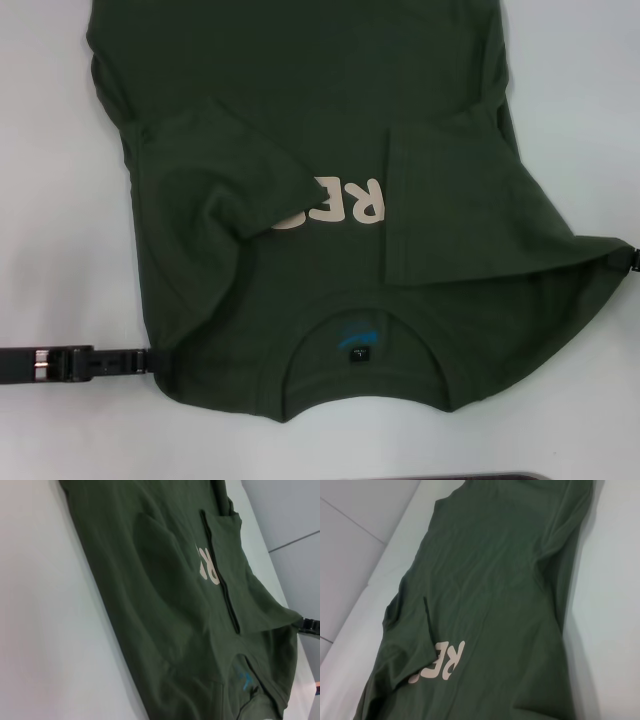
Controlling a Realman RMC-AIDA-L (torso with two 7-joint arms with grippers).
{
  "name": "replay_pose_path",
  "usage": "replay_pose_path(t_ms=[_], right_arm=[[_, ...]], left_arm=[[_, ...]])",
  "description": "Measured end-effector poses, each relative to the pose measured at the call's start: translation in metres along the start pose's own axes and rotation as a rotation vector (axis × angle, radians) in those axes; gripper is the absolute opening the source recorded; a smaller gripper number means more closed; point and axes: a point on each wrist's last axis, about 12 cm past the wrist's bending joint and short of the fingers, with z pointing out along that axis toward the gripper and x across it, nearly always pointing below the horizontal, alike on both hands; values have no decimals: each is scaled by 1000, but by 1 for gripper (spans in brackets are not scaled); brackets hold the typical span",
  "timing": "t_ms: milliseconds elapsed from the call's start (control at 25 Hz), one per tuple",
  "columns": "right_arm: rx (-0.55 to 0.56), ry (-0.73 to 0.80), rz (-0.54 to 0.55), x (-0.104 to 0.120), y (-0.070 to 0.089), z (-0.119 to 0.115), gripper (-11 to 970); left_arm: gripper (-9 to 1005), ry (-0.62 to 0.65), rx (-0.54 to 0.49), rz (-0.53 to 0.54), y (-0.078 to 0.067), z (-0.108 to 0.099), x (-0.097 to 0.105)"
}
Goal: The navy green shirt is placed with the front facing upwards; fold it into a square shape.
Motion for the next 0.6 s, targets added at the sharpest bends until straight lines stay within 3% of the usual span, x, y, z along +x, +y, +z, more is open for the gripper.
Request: replay_pose_path(t_ms=[600], right_arm=[[1,-6,5,1,0,-2,1]], left_arm=[[841,8,4,19,-3,9,-11]])
